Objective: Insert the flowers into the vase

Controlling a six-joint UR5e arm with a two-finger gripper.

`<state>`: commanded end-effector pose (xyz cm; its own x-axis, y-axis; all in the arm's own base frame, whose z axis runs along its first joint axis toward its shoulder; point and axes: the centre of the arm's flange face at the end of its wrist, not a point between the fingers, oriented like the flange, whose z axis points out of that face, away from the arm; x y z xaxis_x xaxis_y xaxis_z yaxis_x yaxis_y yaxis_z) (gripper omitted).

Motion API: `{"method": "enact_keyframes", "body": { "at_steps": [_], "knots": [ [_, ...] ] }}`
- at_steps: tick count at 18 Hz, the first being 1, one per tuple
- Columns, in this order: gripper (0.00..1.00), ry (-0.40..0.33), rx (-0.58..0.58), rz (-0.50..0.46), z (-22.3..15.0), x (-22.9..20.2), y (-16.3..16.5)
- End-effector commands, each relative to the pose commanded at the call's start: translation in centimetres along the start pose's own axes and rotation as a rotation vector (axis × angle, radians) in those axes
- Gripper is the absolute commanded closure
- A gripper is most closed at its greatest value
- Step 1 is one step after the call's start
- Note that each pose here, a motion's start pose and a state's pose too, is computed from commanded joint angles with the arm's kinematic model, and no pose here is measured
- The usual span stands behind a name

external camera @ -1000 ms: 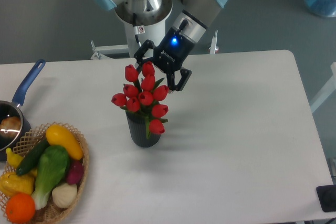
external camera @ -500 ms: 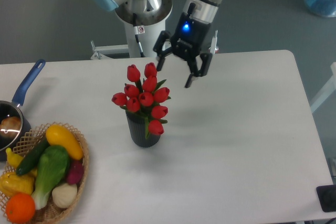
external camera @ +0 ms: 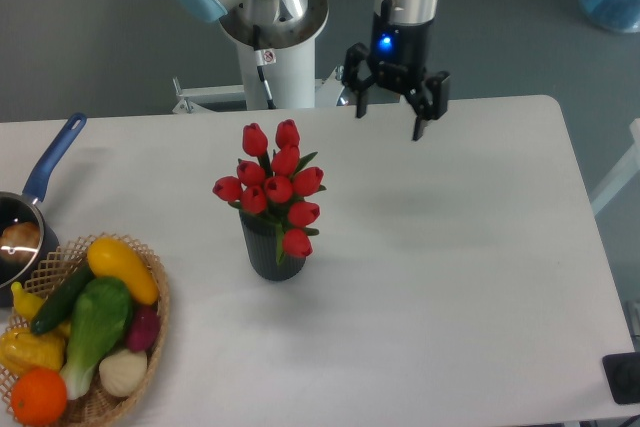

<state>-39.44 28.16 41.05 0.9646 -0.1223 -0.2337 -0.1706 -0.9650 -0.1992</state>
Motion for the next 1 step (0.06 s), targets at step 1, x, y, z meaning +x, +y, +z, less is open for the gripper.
{"method": "enact_keyframes", "body": {
  "at_steps": [1],
  "knots": [
    [0.00, -0.004, -0.003, -0.002, -0.04, -0.67, 0.05]
  ]
}}
